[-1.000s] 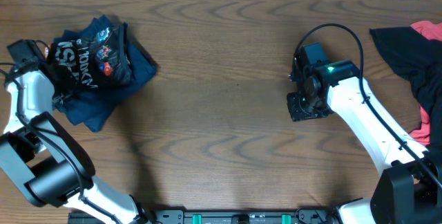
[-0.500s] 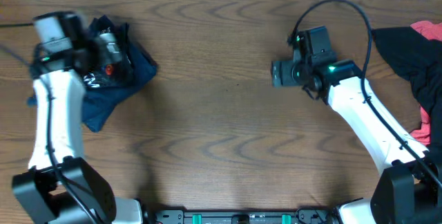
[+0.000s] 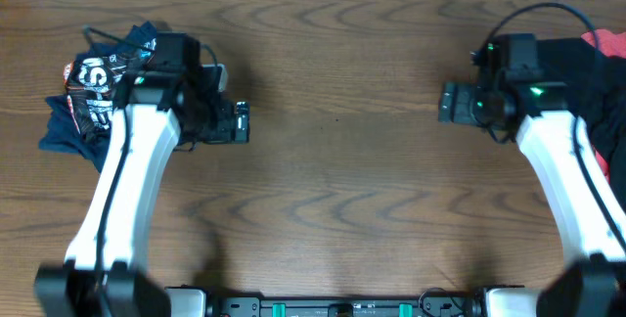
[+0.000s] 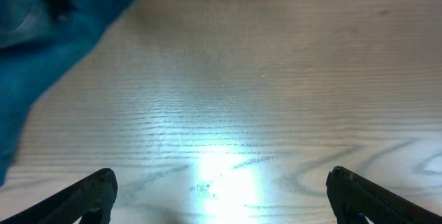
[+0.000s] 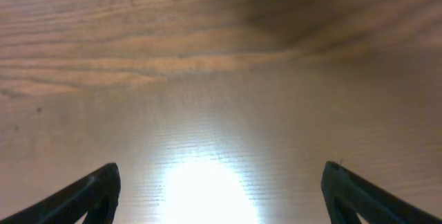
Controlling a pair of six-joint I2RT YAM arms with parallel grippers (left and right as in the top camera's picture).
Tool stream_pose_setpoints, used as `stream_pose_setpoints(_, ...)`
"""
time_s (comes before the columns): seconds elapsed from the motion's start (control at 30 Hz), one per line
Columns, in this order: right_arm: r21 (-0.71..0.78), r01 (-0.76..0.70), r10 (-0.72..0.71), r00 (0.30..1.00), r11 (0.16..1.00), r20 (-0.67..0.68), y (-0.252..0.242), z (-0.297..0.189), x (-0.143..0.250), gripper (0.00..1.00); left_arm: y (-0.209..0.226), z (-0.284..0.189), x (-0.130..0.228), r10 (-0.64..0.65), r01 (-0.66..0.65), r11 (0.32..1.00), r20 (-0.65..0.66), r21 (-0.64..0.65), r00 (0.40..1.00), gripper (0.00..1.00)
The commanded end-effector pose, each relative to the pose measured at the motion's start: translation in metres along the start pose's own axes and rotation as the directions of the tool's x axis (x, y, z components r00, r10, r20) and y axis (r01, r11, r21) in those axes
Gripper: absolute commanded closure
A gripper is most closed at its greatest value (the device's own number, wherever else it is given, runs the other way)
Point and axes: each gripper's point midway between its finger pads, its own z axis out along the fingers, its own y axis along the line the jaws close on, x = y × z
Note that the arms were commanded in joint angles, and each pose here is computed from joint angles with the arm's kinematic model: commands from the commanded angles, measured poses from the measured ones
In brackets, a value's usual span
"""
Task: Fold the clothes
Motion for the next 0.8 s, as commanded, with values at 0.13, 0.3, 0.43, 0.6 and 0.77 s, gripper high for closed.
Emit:
stream_pose_setpoints(0.13, -0.015, -0.023, 0.025, 0.979, 1.0, 0.204, -0.003, -0.08, 0.01, 0.04, -0.01, -0.074, 0.018, 0.074, -0.077, 0.997, 0.327, -0.004, 0.942, 0.02)
stream_pose_setpoints(0.3, 0.048, -0.115, 0.087, 0.913, 0.992, 0.399, -0.027, -0.118, 0.045, 0.01, -0.013, -0.102, 0.048, 0.115, -0.126, 0.992, 0.562, -0.019, 0.819, 0.02)
stream_pose_setpoints(0.43, 0.02, -0.136, 0.102, 0.825, 0.99, 0.556, -0.038, -0.144, 0.061, 0.01, -0.016, -0.122, 0.058, 0.131, -0.15, 0.988, 0.694, -0.033, 0.708, 0.02)
stream_pose_setpoints(0.6, -0.001, -0.135, 0.11, 0.8, 0.991, 0.589, -0.047, -0.161, 0.09, 0.01, -0.016, -0.134, 0.083, 0.133, -0.154, 0.987, 0.718, -0.036, 0.683, 0.02)
stream_pose_setpoints(0.77, 0.027, -0.134, 0.098, 0.836, 0.991, 0.54, -0.055, -0.157, 0.116, 0.01, -0.016, -0.132, 0.089, 0.132, -0.152, 0.988, 0.708, -0.035, 0.694, 0.02)
